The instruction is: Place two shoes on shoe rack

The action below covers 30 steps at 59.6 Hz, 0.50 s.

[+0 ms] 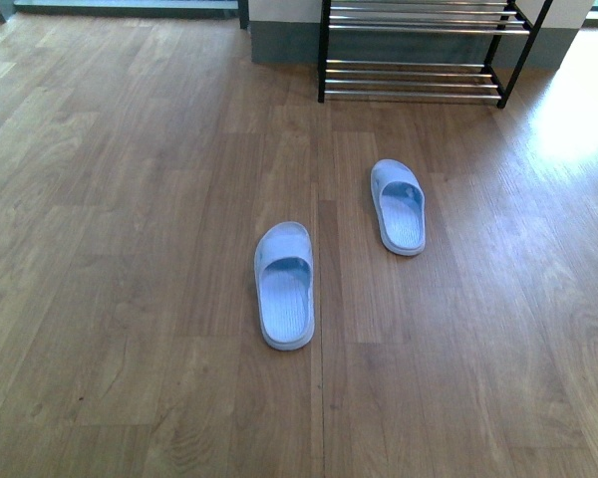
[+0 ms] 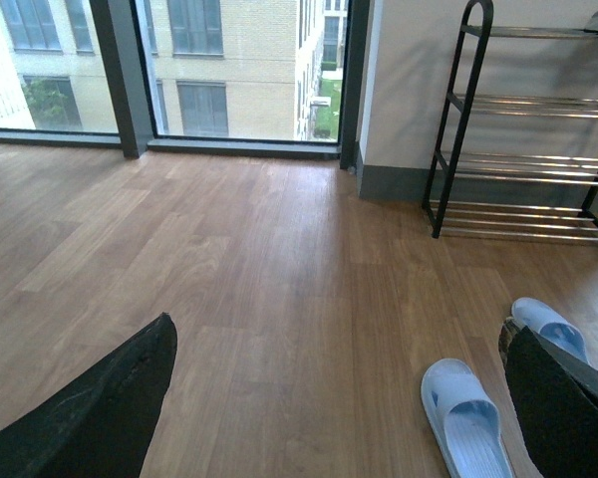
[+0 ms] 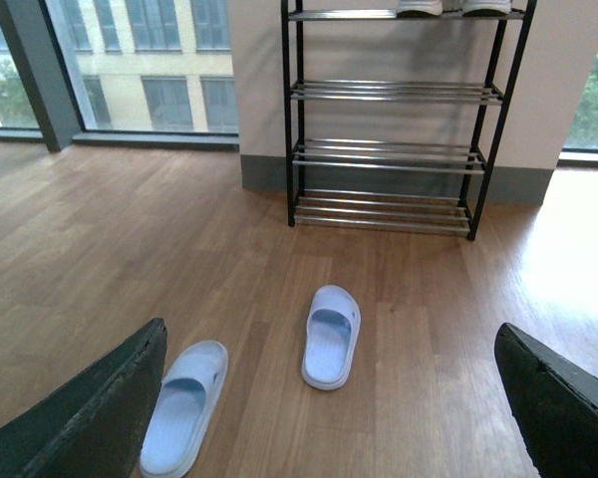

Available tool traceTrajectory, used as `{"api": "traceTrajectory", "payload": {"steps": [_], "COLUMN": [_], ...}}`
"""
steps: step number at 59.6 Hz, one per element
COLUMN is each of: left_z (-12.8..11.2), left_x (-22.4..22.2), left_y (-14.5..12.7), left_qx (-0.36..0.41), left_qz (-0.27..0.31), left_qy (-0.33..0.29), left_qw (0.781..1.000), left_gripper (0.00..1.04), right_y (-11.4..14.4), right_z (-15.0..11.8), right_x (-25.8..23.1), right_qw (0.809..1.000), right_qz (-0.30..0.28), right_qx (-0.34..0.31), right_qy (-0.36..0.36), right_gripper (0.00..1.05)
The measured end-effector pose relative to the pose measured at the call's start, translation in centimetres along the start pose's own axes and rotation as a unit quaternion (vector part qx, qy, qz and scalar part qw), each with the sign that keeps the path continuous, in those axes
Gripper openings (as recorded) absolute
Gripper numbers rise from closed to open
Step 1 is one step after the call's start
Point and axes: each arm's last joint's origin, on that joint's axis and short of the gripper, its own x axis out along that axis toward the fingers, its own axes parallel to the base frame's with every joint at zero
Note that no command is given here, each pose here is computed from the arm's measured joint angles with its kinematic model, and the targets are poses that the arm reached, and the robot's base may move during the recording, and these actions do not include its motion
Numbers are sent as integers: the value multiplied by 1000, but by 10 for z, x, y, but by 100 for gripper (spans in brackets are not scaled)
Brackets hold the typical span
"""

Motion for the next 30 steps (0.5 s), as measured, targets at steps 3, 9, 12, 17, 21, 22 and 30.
{"api": "traceTrajectory", "payload": {"steps": [3,9,12,17,21,22,30], "left_z": [0,0,0,0,0,0,0], "left_x": [0,0,0,0,0,0,0], "left_y": [0,0,0,0,0,0,0], "left_qx": [0,0,0,0,0,0,0], "left_qz": [0,0,0,0,0,0,0], "left_qy": [0,0,0,0,0,0,0], "left_qw": [1000,1000,1000,1000,1000,1000,1000], "left_gripper": [95,95,95,95,95,95,95], "right_y": [0,0,0,0,0,0,0], "right_z": [0,0,0,0,0,0,0], "right_x": [0,0,0,0,0,0,0], "right_qw": [1000,1000,1000,1000,1000,1000,1000], "right_qz": [0,0,0,0,0,0,0], "right_qx": [0,0,0,0,0,0,0], "right_qy": [0,0,0,0,0,0,0], "right_gripper": [95,95,95,95,95,95,95]}}
